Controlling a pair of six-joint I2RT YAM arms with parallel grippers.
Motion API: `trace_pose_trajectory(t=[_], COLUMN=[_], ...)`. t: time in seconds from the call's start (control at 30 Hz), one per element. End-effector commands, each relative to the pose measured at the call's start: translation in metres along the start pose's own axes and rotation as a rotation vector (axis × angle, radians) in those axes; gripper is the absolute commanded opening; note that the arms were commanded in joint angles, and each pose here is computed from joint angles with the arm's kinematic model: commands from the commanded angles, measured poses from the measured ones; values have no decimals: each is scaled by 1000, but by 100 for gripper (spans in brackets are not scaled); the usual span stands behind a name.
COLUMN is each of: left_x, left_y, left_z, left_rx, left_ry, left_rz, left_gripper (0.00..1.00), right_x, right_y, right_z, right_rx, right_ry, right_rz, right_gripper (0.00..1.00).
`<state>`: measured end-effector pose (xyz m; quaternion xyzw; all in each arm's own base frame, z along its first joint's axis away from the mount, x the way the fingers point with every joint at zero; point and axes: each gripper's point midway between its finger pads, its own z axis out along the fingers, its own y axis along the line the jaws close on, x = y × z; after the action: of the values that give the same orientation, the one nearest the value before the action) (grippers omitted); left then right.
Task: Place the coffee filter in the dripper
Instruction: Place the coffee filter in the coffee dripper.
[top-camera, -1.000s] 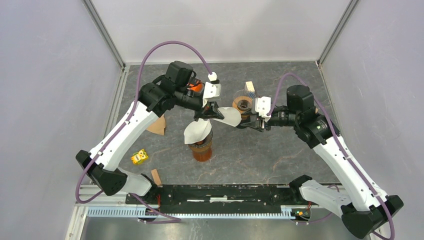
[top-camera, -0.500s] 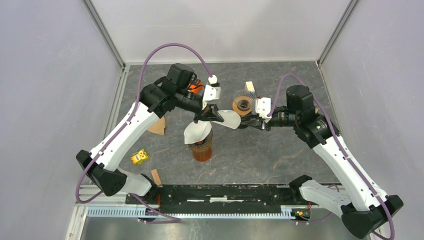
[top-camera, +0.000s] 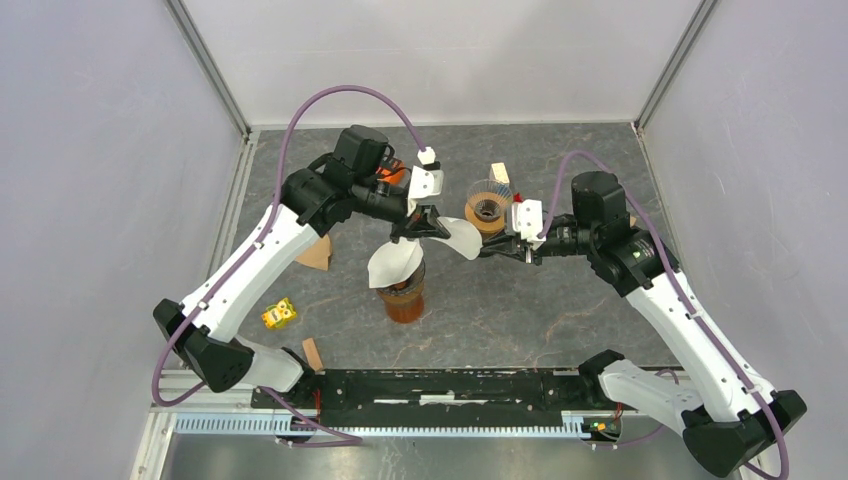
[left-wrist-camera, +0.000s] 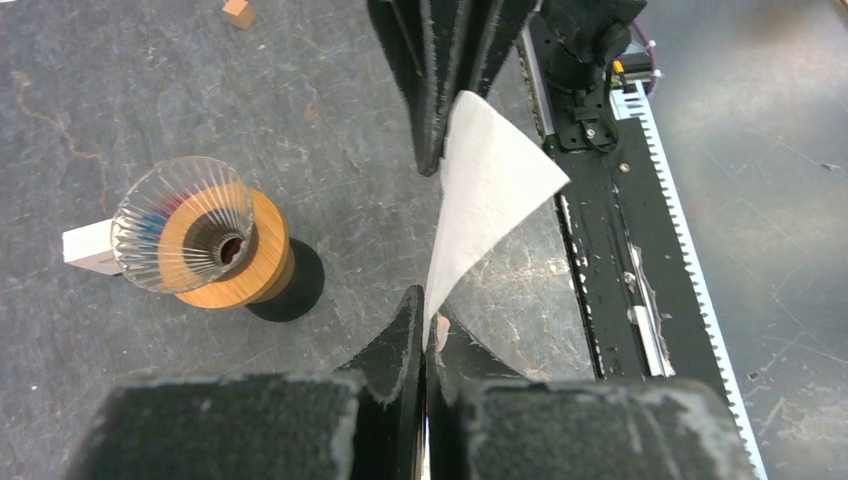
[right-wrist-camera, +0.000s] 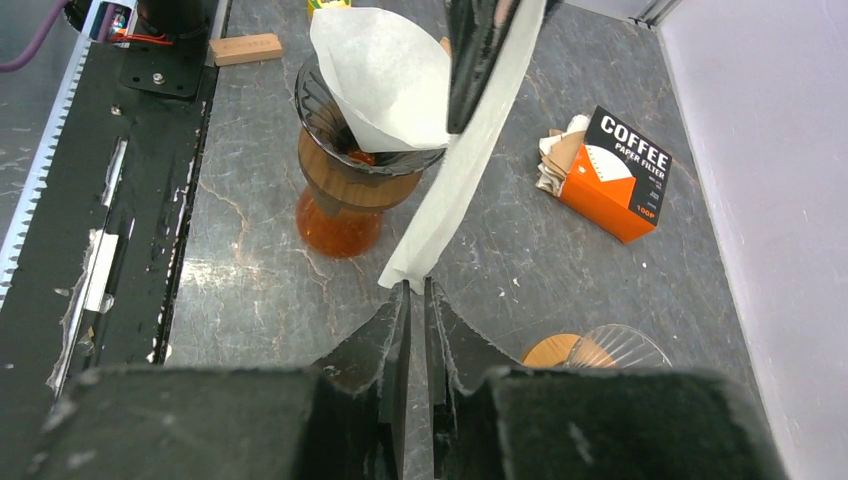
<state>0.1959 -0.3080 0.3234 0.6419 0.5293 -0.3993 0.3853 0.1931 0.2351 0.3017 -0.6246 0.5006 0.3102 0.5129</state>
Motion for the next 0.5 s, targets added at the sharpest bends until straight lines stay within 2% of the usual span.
trace_pose_trajectory(t=[0.0,0.47], left_x=[-12,-6], left_y=[16,24], left_z=[0,3], left_rx=[-68,-99], left_ry=[-35,-22], left_rz=[-1,-20], left_gripper=[2,2], right_x=[-7,-7], right_y=[5,-2], right_z=[-4,-6], right_rx=[-12,28], right_ry=[-23,-9], right_rz=[-34,-34], right_gripper=[15,16])
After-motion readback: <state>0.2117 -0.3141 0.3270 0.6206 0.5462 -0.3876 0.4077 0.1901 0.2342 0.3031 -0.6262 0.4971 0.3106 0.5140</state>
